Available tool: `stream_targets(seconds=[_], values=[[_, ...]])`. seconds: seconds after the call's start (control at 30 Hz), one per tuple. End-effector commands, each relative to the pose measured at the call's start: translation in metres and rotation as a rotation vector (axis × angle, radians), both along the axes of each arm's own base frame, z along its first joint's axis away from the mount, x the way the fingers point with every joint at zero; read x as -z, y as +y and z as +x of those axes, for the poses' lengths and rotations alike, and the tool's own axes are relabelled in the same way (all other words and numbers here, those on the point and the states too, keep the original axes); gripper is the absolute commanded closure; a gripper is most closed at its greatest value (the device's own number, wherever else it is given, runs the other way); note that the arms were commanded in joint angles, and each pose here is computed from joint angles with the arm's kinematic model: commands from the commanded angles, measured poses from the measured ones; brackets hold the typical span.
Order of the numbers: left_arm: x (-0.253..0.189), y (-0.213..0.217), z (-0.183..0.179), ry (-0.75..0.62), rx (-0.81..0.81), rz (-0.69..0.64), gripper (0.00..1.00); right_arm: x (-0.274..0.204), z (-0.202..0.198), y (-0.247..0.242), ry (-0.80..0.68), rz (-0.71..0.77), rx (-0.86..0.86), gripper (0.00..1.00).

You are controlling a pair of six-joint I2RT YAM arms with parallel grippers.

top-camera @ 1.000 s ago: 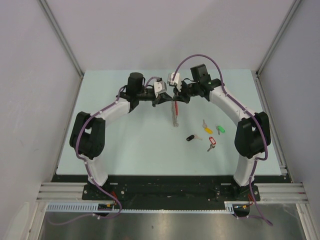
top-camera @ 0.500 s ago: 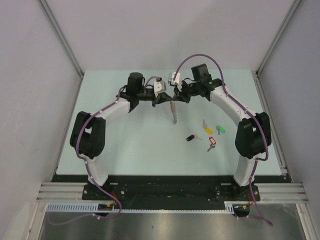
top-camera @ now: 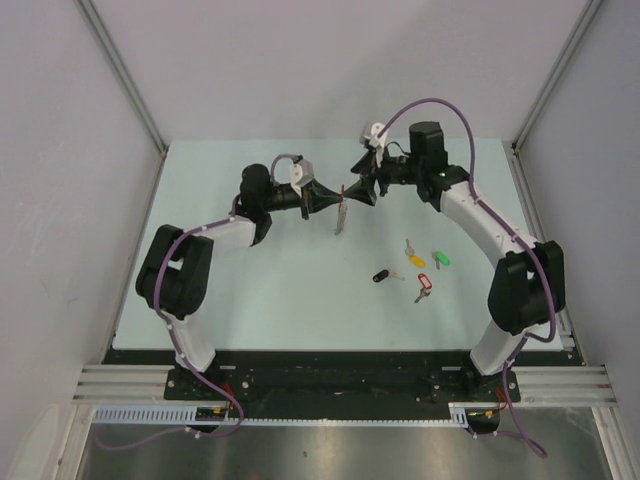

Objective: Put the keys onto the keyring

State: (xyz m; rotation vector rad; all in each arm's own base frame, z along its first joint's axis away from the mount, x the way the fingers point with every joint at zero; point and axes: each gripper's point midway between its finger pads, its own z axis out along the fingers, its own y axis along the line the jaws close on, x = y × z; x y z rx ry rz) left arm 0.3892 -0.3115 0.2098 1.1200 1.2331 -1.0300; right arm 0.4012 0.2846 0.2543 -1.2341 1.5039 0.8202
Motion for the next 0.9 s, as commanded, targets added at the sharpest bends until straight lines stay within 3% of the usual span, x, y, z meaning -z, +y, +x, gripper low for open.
stream_targets(seconds=[0.0,0.1,0.4,0.73,0.87], values=[[-0.081,0.015,-0.031,-0.129,-0.001,-0.257,1.0,-0.08,-0.011,-0.005,-0.019,0.259,0.031,0.22],[-0.086,0.022,-0.044,-0.112,-0.015,-0.312,1.0,-0.083,-0.017,-0.009,0.017,0.289,0.06,0.16],[-0.09,0.041,-0.073,-0.049,-0.056,-0.473,1.0,-0.07,-0.039,-0.012,0.111,0.47,0.117,0.13],[-0.1,0.045,-0.089,-0.033,-0.082,-0.518,1.0,-0.052,-0.071,0.01,0.13,0.611,-0.114,0.35],[-0.108,0.047,-0.094,-0.034,-0.086,-0.541,1.0,-0.041,-0.074,0.01,0.165,0.634,-0.145,0.38]])
